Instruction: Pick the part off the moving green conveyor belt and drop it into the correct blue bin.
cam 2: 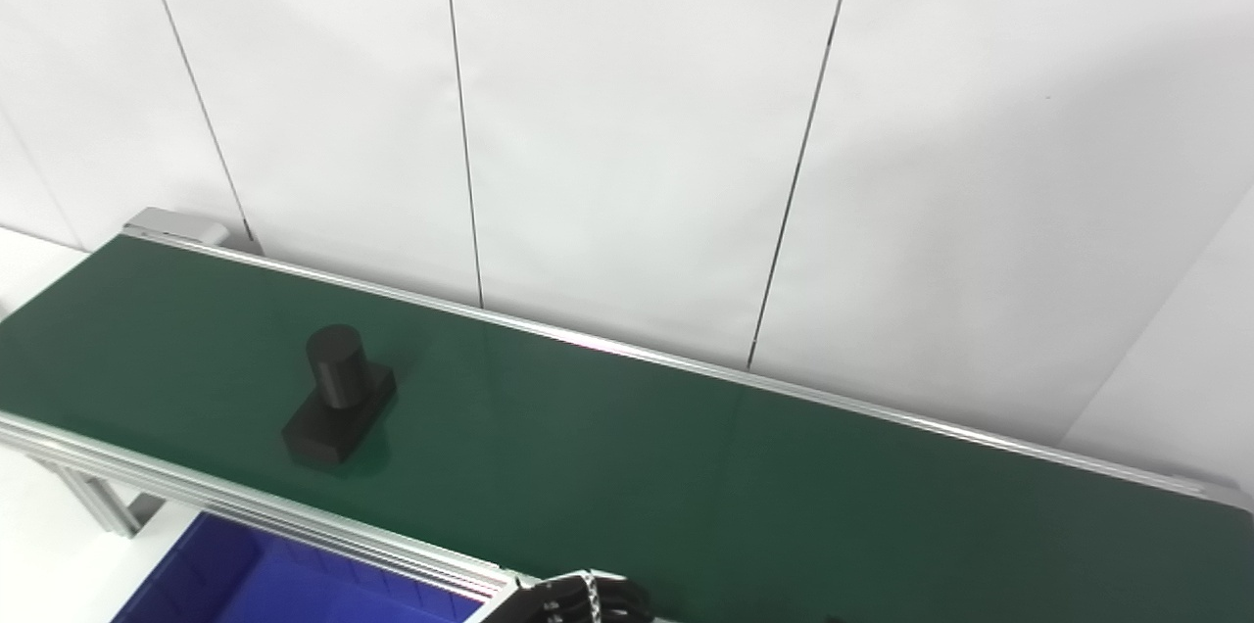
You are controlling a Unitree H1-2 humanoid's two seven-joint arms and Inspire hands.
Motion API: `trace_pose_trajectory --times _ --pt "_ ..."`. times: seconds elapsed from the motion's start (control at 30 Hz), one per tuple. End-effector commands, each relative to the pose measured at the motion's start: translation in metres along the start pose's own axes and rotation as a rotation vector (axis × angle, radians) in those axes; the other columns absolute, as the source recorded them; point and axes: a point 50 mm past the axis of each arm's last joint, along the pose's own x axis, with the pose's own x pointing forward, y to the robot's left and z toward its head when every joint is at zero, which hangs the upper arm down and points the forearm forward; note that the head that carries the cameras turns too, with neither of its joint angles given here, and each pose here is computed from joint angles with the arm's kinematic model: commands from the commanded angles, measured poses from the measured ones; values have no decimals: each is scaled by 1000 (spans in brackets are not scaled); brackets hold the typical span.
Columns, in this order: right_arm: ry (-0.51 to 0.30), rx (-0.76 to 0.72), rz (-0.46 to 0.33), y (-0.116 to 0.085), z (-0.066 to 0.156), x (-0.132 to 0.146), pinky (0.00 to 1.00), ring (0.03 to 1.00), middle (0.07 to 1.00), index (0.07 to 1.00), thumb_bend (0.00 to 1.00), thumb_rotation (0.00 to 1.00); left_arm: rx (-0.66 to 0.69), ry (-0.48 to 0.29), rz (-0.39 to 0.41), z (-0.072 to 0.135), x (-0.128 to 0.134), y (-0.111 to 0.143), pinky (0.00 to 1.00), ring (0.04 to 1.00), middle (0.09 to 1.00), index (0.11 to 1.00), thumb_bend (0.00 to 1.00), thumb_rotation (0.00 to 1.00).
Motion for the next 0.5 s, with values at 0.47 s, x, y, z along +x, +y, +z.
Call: trace_pose_trajectory --times 0.47 --pt "-291 6 33 -21 75 13 739 788 804 877 612 554 -41 -56 18 6 17 -11 678 701 719 712 1000 63"
